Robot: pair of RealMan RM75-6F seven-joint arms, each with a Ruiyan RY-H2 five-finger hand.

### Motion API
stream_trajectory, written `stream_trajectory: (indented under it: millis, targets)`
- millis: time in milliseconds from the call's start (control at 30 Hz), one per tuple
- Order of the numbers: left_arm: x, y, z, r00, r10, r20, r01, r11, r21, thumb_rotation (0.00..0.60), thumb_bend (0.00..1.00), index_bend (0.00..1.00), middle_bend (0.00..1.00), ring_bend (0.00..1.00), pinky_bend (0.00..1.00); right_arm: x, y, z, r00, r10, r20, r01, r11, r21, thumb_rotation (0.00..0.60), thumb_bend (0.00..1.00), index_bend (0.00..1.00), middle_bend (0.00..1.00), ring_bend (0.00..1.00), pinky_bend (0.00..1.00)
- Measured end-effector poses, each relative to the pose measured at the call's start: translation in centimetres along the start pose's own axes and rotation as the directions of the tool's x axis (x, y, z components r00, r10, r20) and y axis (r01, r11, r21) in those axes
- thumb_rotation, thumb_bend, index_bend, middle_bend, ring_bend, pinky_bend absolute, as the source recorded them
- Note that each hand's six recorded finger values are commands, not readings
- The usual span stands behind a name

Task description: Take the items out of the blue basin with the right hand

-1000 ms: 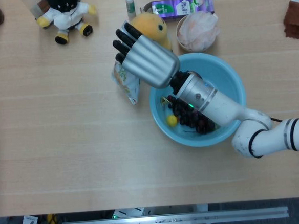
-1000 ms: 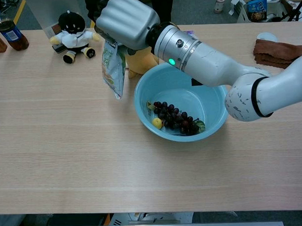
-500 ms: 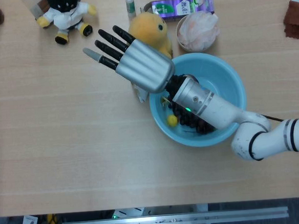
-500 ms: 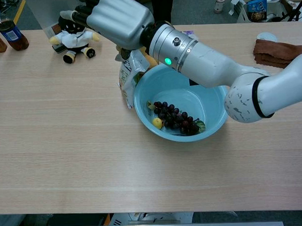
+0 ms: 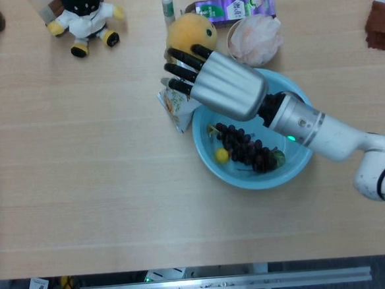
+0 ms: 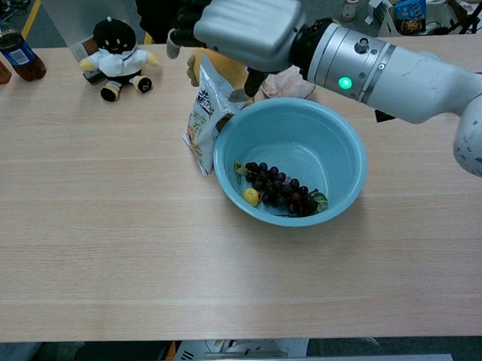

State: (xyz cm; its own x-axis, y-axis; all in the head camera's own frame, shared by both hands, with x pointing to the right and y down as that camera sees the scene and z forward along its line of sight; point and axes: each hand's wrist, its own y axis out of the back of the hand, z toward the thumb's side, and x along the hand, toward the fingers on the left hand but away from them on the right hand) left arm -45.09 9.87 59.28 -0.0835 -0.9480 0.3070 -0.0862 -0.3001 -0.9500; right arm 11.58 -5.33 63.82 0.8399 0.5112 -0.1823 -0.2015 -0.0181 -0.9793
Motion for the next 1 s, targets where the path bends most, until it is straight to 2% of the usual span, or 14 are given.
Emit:
stream_trajectory:
  millis: [233, 500, 567, 733, 800, 933, 1000]
  targets:
    - [0.1, -0.2, 0.2, 1.0, -0.009, 0.0, 0.009, 1.0, 0.002, 0.6, 0.36, 0.36, 0.23, 0.26, 0.18, 3.3, -1.5, 0.0, 0.991, 0.117, -0.071, -0.121, 0.992, -0.044, 0.6, 0.08, 0.33, 0.31, 0.2, 0.38]
    - [0.0, -0.5, 0.2, 1.0, -0.025, -0.001, 0.025, 1.0, 0.003, 0.6, 0.36, 0.36, 0.23, 0.26, 0.18, 6.4, -5.6, 0.6, 0.945, 0.288, -0.152, -0.293, 0.956, -0.009, 0.6, 0.07, 0.34, 0.31, 0.2, 0.38]
    - [0.0, -0.5, 0.0, 1.0, -0.026, -0.006, 0.026, 1.0, 0.004, 0.6, 0.36, 0.36, 0.23, 0.26, 0.18, 6.8, -6.5, 0.6, 0.934, 0.318, -0.161, -0.32, 0.947, 0.013, 0.6, 0.05, 0.33, 0.31, 0.2, 0.38]
    - [0.0, -0.5, -0.1, 1.0, -0.028, -0.009, 0.028, 1.0, 0.001, 0.6, 0.36, 0.36, 0.23, 0.26, 0.18, 7.0, -8.2, 0.6, 0.921, 0.355, -0.162, -0.352, 0.935, 0.05, 0.6, 0.05, 0.33, 0.31, 0.19, 0.39]
    - [0.0, -0.4, -0.1, 1.0, -0.026, -0.009, 0.026, 1.0, 0.0, 0.6, 0.36, 0.36, 0.23, 0.26, 0.18, 7.1, -8.9, 0.6, 0.915, 0.37, -0.161, -0.364, 0.929, 0.062, 0.6, 0.04, 0.33, 0.29, 0.15, 0.36]
    - [0.0, -0.5, -0.1, 1.0, -0.025, -0.009, 0.025, 1.0, 0.0, 0.6, 0.36, 0.36, 0.23, 0.26, 0.16, 7.5, -10.2, 0.8, 0.905, 0.394, -0.162, -0.385, 0.919, 0.087, 0.6, 0.03, 0.33, 0.2, 0.03, 0.24]
    - [0.0, -0.5, -0.1, 1.0, -0.027, -0.008, 0.027, 1.0, 0.0, 0.6, 0.36, 0.36, 0.23, 0.26, 0.16, 7.8, -10.7, 1.1, 0.9, 0.404, -0.163, -0.394, 0.915, 0.09, 0.6, 0.02, 0.33, 0.18, 0.01, 0.2]
